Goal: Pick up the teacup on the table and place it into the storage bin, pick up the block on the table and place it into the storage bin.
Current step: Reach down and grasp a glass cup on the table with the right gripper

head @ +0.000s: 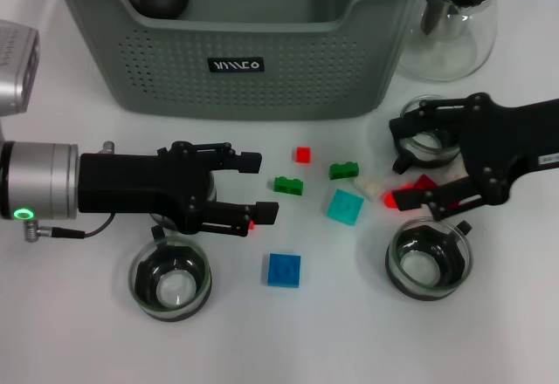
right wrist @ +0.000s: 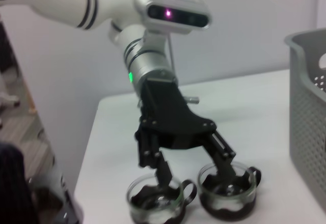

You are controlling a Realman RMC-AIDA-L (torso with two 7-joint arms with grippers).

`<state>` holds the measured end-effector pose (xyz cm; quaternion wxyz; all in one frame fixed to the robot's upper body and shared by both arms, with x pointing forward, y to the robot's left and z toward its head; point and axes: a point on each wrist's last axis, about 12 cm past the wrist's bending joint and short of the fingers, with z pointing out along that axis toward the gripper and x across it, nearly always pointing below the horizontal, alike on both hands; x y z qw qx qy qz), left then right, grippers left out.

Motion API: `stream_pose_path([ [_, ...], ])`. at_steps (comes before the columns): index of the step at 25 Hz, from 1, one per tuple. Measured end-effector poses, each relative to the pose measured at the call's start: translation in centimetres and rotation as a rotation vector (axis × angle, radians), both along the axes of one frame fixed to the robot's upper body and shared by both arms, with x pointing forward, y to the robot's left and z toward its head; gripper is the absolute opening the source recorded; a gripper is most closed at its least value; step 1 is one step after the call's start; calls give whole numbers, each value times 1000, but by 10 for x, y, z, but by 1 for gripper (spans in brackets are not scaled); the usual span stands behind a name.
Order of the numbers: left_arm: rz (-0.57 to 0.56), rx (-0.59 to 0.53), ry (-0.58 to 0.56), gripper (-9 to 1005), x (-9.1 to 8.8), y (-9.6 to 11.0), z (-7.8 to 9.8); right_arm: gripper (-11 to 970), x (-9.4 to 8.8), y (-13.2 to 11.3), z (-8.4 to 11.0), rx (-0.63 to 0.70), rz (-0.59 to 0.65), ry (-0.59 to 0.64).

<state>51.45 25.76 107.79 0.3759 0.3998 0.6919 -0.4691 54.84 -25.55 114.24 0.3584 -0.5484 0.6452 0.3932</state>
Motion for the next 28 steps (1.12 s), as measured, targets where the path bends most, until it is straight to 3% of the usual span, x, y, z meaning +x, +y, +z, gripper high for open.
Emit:
stream_pose_path([
  [4,-1,2,7,838,1,-1,0,945,-2,0,21,-110,51,-19],
  [5,-5,2,10,838,0,-2,0,945,-2,2,30,-188,63,-13],
  [11,7,4,18,838,-1,-5,-4,944,-4,24,43,-372,94,53],
  [16,20,-1,25,838,-2,-6,-6,945,-10,44,40,-475,154,100],
  [28,40,-4,45,838,-5,-8,-10,940,-15,61,27,-717,163,181],
])
